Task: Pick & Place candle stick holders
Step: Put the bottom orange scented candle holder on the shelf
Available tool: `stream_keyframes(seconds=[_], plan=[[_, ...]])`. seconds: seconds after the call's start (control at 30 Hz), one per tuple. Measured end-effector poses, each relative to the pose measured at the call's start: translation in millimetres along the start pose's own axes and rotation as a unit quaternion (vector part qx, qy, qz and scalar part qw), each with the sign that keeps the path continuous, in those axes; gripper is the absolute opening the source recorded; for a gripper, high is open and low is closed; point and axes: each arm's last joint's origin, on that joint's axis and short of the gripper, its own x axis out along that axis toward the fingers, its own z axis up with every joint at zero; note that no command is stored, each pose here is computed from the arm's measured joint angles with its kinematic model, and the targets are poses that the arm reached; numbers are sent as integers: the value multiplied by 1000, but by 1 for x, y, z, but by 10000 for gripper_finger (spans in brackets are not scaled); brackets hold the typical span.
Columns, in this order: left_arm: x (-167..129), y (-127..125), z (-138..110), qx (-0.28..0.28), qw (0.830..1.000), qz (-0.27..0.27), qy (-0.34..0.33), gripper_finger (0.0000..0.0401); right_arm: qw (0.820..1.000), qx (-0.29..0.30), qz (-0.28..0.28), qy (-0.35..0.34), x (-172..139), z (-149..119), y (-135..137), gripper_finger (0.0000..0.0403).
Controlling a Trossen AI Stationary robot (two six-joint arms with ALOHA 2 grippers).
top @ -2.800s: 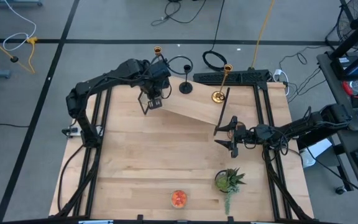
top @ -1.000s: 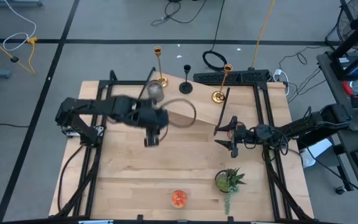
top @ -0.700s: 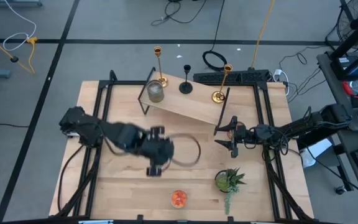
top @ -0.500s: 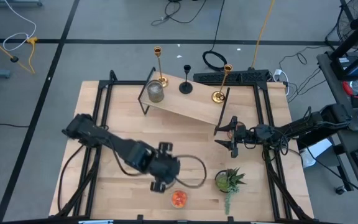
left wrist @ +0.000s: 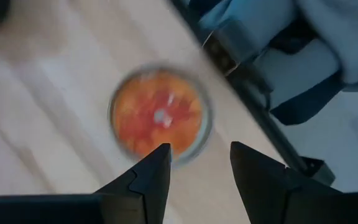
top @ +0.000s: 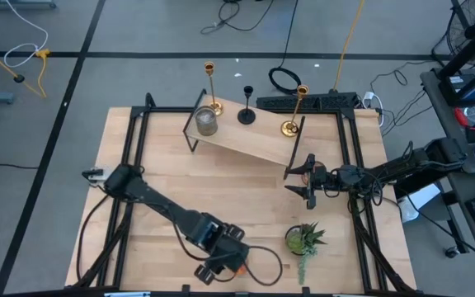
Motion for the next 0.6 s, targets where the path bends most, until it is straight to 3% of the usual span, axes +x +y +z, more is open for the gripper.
stream_keyframes(seconds=[0.27,0.6], plan=[[0,-4,1,47,999,-10,-6,172,1000,0,0,0,0,0,0,242],[27,-1,-13,104,993,-45,-12,168,1000,0,0,0,0,0,0,242]])
